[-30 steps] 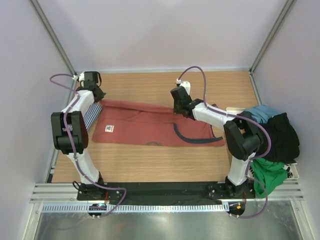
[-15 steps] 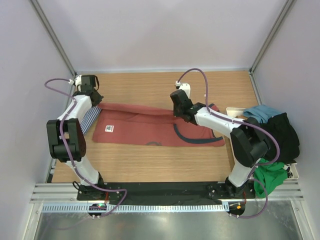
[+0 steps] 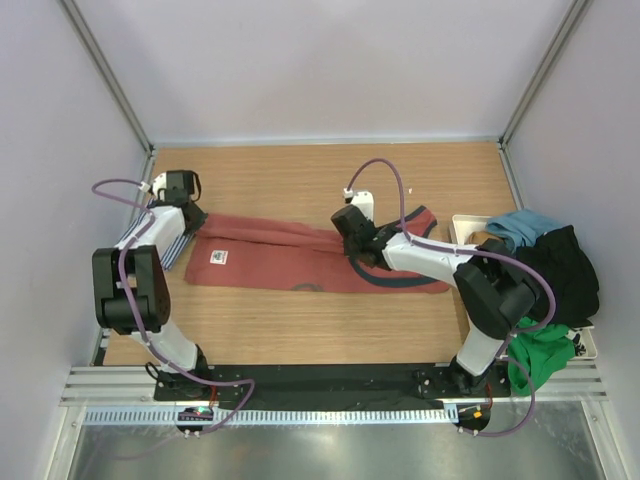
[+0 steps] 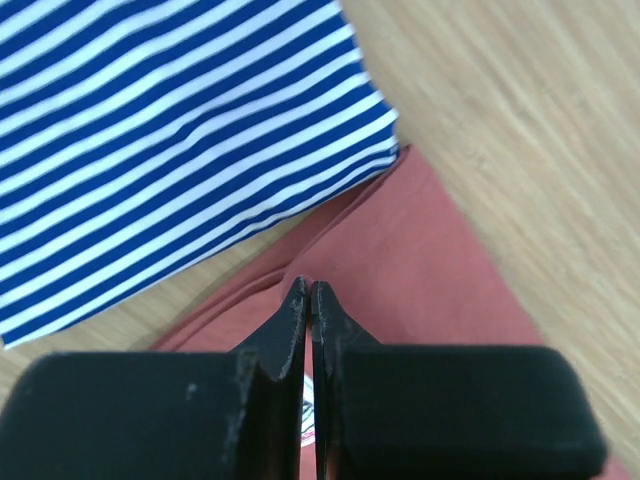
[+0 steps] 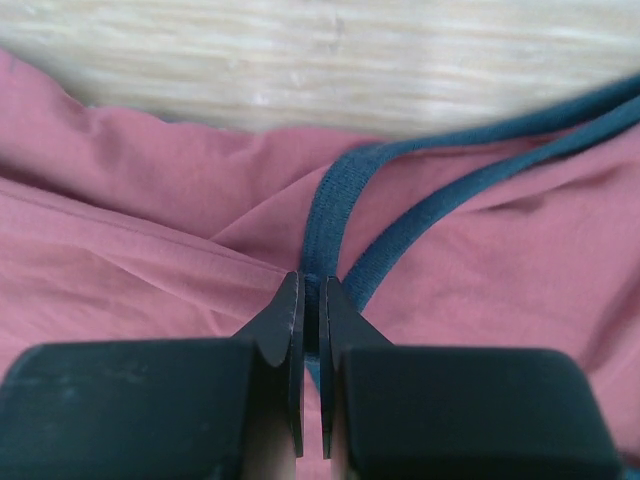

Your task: Fold and stack the tank tops

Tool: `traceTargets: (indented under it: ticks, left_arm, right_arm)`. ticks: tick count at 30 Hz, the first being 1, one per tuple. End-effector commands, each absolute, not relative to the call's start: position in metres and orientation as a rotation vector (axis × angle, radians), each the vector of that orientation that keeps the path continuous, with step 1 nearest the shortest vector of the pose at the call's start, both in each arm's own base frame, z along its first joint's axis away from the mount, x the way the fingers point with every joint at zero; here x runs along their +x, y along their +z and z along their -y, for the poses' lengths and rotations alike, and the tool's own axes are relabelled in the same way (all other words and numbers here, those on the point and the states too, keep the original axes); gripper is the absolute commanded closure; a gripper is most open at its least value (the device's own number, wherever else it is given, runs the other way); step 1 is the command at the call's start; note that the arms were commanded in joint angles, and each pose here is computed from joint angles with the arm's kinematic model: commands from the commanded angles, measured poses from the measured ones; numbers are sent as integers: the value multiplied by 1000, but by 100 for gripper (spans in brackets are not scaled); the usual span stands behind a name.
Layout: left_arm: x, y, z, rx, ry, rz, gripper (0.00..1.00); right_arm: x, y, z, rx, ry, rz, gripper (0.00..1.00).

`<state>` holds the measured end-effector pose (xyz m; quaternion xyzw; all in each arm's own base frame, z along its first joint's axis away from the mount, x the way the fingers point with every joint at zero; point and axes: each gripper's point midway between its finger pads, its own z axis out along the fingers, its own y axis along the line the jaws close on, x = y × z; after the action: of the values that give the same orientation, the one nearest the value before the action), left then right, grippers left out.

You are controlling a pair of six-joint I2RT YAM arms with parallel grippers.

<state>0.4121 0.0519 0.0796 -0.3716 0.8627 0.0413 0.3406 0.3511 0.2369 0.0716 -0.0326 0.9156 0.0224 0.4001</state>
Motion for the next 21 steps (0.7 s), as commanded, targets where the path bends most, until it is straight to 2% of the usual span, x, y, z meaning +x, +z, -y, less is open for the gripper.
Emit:
traceTargets:
  ticks: [1,7,8,10,11,16,21]
  left_arm:
    - [403,95,-65,-1015,144,-2149,100]
    - [388,83,-67,-1063,164,-2140,100]
    - [387,84,-68,-1066,162,-2133,100]
    - [383,80,-68,-1075,168,-2138,100]
    - [383,79,-67,-1073,164,-2142,99]
    - [376,89,-72,-1092,187,-2102,97]
    - [366,118,-72,-1084,136,-1995,96]
  right_arm:
    - [349,69,-232,-6,33,-2270,98]
    - [335,55,-217,74,-2,-2248,95]
    - [332,57,-218,78,6,-2239,88]
    - [328,54,-215,85,3,-2231,81]
    - [325,56,-216,84,16,-2227,70]
    - [317,64,-210,110,52,-2185,66]
    - [314,91,-206,116,113,-2113,54]
